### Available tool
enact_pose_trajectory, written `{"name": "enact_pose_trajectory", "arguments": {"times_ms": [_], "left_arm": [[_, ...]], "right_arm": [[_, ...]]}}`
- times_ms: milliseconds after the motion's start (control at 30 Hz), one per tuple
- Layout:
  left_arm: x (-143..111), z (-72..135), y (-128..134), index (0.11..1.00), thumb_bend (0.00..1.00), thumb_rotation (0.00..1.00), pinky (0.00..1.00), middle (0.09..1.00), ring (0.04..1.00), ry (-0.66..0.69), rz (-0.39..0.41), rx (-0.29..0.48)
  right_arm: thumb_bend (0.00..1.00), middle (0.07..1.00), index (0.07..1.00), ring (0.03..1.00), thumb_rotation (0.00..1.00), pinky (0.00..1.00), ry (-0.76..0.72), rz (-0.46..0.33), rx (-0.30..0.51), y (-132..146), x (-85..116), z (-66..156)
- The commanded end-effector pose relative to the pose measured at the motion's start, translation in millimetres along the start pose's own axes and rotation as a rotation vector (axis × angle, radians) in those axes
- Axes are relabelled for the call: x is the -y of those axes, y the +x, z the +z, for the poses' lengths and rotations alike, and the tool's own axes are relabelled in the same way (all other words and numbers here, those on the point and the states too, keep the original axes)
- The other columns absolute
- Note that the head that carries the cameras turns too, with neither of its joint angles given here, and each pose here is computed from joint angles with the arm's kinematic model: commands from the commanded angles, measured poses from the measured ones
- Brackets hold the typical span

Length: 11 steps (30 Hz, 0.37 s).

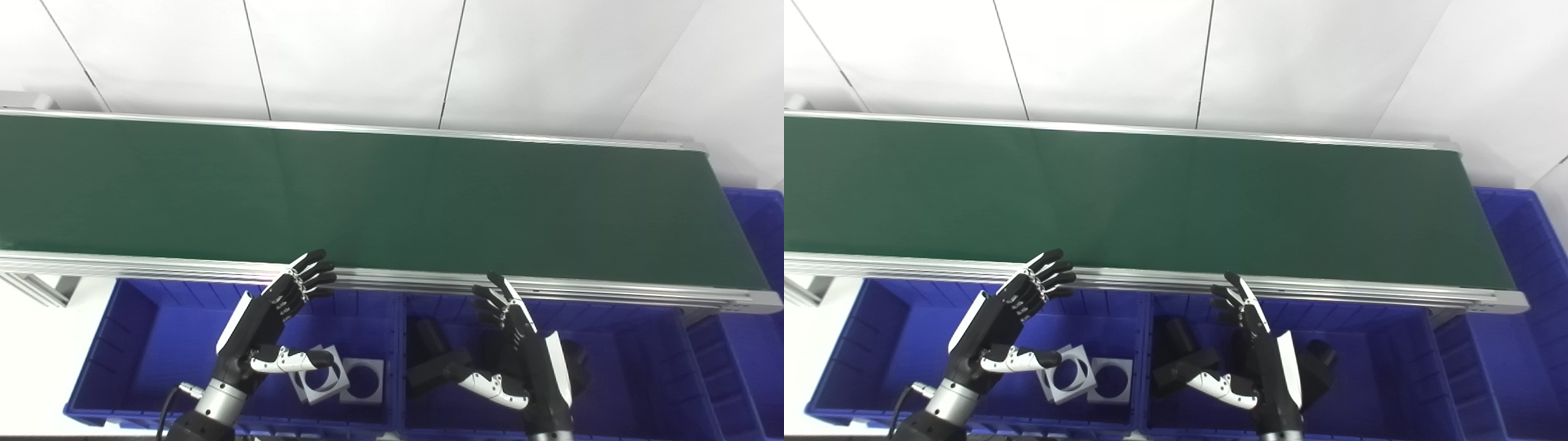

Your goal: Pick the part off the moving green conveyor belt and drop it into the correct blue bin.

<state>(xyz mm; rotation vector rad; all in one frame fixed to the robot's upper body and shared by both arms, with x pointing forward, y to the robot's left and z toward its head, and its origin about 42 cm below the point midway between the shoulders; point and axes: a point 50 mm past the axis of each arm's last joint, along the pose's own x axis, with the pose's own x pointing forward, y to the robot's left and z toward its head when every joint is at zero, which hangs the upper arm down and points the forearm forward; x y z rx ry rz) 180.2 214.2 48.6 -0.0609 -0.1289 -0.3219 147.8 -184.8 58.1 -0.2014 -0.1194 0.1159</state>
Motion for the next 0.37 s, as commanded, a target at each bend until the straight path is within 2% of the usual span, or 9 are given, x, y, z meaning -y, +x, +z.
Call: {"name": "enact_pose_trajectory", "arguments": {"times_ms": [0, 333], "left_arm": [[1.3, 10.3, 4.2, 0.877, 0.94, 0.29, 0.75, 0.853, 0.818, 0.034, -0.005, 0.065], [4.3, 11.3, 6.1, 0.864, 0.95, 0.29, 0.74, 0.845, 0.811, 0.044, -0.004, 0.068]], "right_arm": [[0.88, 0.828, 0.915, 0.779, 0.42, 0.72, 0.015, -0.014, 0.067, 2.9, 2.6, 11.6], [0.88, 0.833, 0.914, 0.779, 0.42, 0.72, 0.014, -0.018, 0.069, 3.2, 4.1, 12.5]]}}
